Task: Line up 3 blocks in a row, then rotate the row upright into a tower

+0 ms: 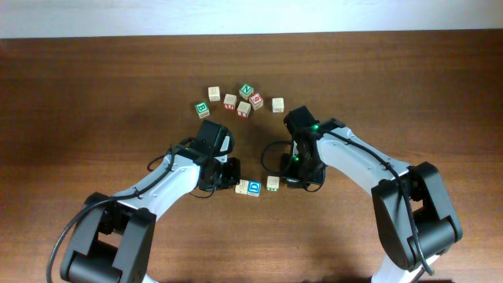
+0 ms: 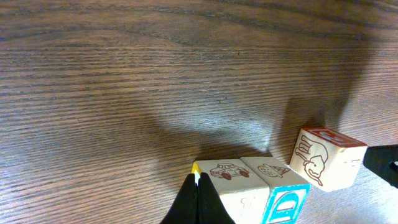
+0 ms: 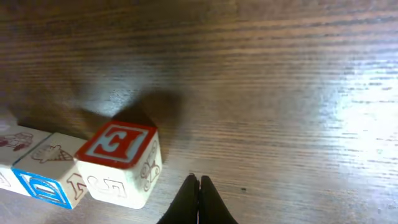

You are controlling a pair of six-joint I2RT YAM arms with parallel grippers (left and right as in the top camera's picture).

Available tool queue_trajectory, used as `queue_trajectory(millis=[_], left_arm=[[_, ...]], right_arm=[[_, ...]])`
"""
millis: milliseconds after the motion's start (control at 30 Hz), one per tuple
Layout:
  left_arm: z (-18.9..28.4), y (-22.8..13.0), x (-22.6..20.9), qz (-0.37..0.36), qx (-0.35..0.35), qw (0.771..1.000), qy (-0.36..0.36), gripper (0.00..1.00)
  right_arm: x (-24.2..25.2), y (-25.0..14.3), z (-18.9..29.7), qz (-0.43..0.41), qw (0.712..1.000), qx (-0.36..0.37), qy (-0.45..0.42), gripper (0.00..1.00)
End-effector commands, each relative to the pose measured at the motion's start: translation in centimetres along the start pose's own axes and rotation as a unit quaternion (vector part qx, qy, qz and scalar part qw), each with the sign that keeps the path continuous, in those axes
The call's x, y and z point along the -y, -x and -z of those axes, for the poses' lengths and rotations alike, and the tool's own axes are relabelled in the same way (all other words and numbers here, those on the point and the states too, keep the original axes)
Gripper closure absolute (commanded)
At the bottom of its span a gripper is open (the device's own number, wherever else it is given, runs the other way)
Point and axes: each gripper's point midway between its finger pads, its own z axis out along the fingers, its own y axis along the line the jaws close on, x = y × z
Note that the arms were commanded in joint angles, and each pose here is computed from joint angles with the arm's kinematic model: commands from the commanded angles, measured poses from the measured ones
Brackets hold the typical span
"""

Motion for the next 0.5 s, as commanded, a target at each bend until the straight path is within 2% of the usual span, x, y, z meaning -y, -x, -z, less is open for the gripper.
queue_trajectory(millis=[0, 467], left_arm=[[0.0, 0.2, 0.3, -0.008, -0.001, 1.000, -0.004, 1.00], [0.0, 0.1, 0.2, -0.007, -0.001, 1.000, -0.004, 1.00]], right_arm=[[-0.2, 0.4, 0.5, -0.001, 1.000, 0.017, 0.002, 0.96], [-0.3, -0.4, -0.6, 0.000, 1.000, 0.004, 0.021, 0.96]])
